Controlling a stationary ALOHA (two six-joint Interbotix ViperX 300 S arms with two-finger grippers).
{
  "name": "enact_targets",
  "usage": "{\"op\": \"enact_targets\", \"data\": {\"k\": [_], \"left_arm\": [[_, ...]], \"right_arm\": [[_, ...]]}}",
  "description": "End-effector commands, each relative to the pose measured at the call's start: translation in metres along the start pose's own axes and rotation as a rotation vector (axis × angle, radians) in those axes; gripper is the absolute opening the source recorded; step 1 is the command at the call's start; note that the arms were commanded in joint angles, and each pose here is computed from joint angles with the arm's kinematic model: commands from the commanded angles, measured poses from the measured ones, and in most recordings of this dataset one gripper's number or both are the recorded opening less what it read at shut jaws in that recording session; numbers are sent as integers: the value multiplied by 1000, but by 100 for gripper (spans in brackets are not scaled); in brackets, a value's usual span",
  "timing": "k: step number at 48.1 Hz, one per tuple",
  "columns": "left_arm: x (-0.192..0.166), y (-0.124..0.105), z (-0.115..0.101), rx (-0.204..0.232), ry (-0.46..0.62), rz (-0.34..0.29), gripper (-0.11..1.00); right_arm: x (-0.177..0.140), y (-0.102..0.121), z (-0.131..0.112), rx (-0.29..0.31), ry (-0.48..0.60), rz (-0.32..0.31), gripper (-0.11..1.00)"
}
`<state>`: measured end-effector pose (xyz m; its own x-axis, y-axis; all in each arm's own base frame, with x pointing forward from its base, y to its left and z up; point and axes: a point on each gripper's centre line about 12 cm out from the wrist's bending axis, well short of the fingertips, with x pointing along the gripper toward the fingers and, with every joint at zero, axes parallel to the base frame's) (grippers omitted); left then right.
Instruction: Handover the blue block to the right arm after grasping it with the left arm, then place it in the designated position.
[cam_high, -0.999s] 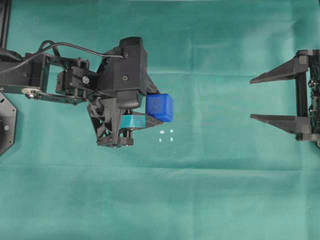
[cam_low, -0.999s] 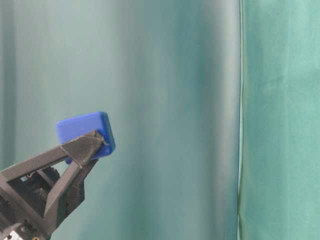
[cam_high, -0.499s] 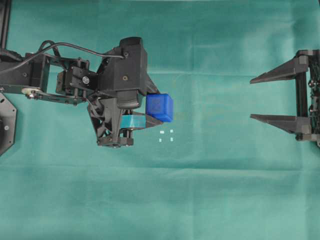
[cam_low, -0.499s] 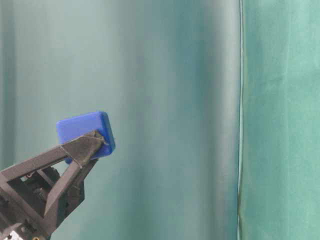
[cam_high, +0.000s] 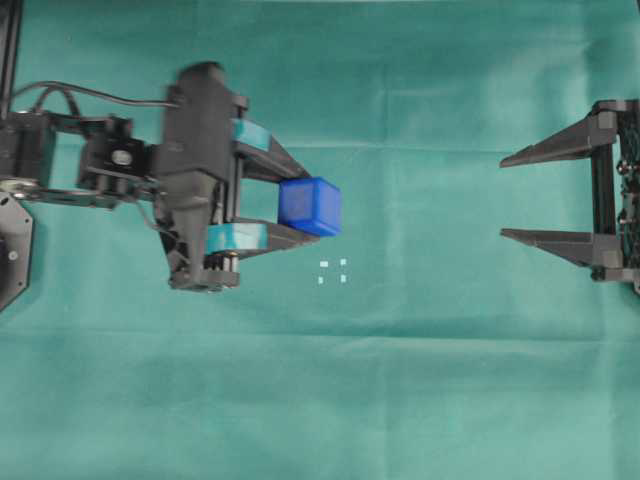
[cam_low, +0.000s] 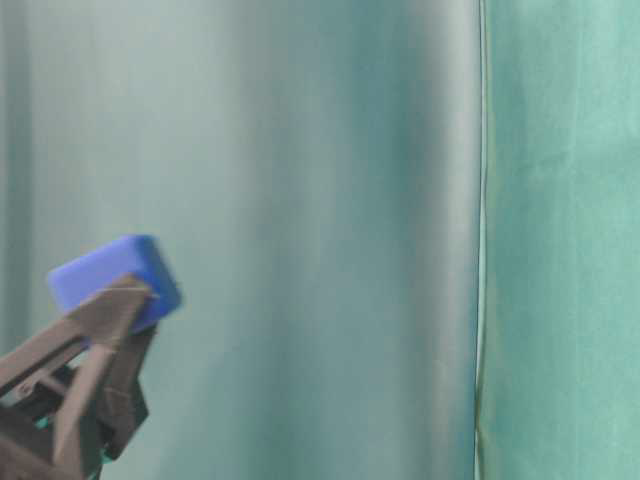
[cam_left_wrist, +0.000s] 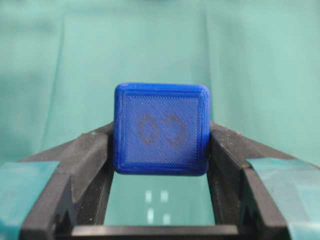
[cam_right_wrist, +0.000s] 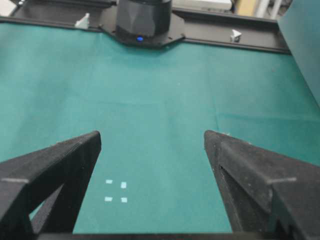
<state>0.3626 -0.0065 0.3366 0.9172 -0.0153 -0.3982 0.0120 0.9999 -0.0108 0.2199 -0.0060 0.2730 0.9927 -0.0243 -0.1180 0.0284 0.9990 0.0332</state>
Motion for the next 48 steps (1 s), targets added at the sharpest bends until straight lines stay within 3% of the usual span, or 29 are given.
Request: {"op": "enact_targets", "data": {"k": [1,11,48], "left_arm": [[-13,-2,12,6,-132,-6,47],[-19,-1,1,-5,-244,-8,47],[-17,-1,-3,-11,-238,-9,47]], "right_arm": [[2,0,10,-9,-26,1,94],[2,0,11,-20,-35,3,94],[2,1,20,-55,-55,8,94]]}}
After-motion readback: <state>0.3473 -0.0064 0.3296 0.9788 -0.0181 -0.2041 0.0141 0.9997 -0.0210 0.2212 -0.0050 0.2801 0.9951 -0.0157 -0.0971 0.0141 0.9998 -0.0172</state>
